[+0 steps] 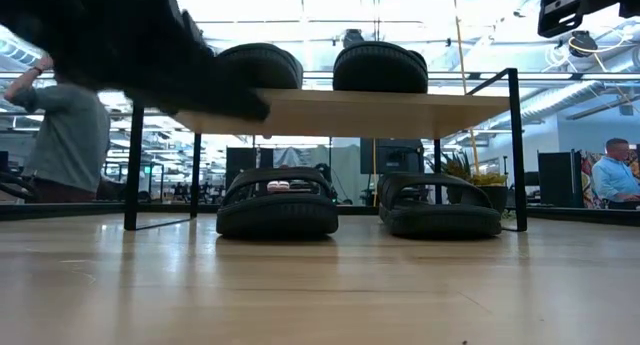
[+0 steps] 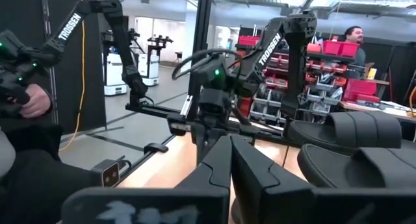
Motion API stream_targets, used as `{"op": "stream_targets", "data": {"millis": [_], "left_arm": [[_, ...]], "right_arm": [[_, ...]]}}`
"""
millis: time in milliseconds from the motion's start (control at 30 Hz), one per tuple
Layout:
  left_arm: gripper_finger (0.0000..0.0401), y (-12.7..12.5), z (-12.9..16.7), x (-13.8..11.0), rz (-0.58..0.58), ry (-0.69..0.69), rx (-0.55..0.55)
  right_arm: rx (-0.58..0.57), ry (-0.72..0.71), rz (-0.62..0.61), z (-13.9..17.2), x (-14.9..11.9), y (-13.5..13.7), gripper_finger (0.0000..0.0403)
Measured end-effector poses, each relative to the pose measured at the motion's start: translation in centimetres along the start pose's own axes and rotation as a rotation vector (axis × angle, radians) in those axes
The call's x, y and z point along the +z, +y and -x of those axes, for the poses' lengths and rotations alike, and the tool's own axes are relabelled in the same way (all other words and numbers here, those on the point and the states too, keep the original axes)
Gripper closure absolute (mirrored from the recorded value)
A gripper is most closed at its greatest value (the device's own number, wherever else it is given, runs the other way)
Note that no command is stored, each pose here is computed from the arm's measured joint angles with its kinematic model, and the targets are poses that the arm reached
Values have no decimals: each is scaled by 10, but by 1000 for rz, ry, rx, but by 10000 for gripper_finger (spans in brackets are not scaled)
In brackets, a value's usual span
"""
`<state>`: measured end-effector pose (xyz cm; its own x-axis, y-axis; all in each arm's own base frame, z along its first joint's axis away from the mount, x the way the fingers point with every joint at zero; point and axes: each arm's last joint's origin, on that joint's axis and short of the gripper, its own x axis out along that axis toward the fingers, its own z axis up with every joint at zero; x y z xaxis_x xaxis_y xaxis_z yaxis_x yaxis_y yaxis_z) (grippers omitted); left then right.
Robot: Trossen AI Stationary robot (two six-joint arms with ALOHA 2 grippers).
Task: Pick and place slides into the shelf
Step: Put the black slide under the shelf
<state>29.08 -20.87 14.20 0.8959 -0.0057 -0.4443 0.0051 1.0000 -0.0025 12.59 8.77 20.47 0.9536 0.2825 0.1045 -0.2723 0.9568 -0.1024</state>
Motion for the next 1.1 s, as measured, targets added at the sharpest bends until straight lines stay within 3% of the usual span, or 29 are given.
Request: {"op": "stream_targets", "data": {"millis": [200,1100], "left_arm": [[401,9,-3,-6,47,128,177],[401,31,-28,-30,79,218,272]], "right_arm": [[-5,-19,8,0,2,0,403],[-36,-14,16,0,2,-1,403]]}}
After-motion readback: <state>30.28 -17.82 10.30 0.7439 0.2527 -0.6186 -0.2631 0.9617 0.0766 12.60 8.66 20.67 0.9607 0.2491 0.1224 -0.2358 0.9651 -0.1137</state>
